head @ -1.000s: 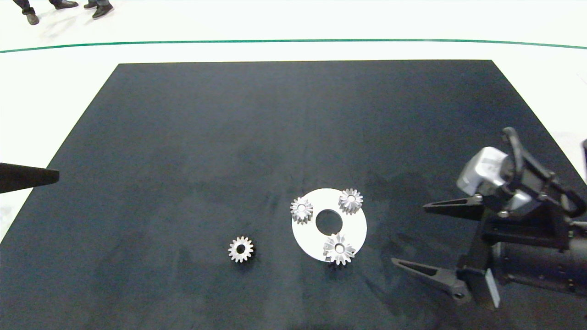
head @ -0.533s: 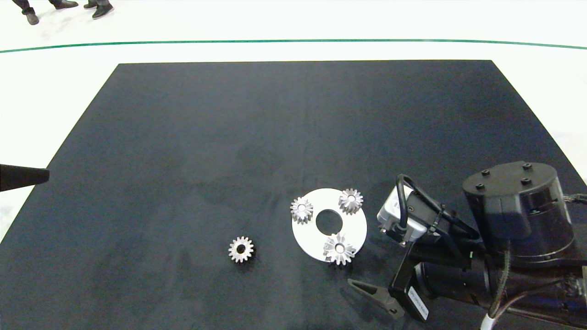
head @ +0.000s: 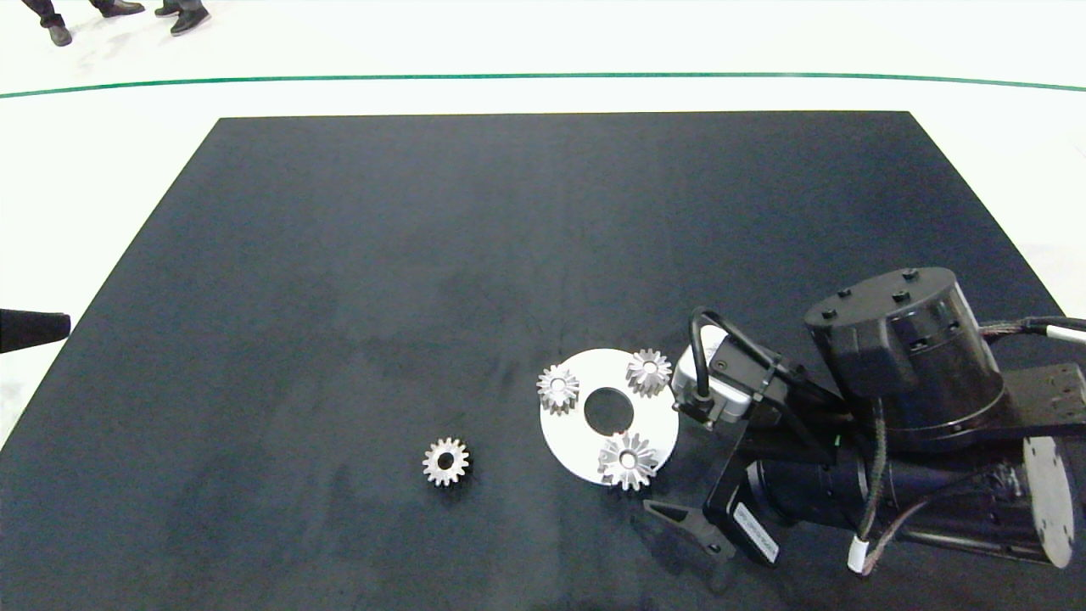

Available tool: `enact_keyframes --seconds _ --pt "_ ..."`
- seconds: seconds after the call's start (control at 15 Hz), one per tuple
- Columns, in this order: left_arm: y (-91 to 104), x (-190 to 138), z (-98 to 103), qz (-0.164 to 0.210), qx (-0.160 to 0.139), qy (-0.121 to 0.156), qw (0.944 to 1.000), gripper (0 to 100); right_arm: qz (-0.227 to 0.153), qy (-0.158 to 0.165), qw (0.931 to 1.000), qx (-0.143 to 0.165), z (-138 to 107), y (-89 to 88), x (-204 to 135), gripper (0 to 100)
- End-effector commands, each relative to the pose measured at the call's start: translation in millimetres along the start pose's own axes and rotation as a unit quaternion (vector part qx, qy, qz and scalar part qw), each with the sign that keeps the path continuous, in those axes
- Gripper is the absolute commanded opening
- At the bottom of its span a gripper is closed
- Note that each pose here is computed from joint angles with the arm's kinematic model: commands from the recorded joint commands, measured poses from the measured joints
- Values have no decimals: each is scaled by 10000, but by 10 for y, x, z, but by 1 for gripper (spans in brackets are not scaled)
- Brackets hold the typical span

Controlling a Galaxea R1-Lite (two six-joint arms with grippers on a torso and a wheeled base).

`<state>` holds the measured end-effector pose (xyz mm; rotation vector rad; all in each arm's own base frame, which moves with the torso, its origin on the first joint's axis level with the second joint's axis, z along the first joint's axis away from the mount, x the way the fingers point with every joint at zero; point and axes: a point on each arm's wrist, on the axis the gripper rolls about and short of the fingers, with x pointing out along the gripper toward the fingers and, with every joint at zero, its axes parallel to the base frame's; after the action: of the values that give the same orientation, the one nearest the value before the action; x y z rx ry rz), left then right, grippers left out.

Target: Remove an incorrectly installed larger gear and replace it with the correct smaller gear

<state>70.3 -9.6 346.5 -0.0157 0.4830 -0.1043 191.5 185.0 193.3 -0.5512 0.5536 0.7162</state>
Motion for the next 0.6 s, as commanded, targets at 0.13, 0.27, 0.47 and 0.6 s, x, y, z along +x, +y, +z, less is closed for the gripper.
enact_keyframes --seconds 0.13,0.27,0.47,0.6 --pt "3 -34 -13 25 37 -22 10000 100 64 62 9999 -95 44 23 138 100" --pt "3 -39 -15 24 37 -30 10000 100 74 -67 9999 -85 75 29 200 100" --pt "3 -44 -16 24 36 -38 10000 100 107 -111 9998 -119 90 65 291 100" --pt "3 -44 -16 31 44 -38 10000 100 193 -63 9996 -179 86 128 324 100"
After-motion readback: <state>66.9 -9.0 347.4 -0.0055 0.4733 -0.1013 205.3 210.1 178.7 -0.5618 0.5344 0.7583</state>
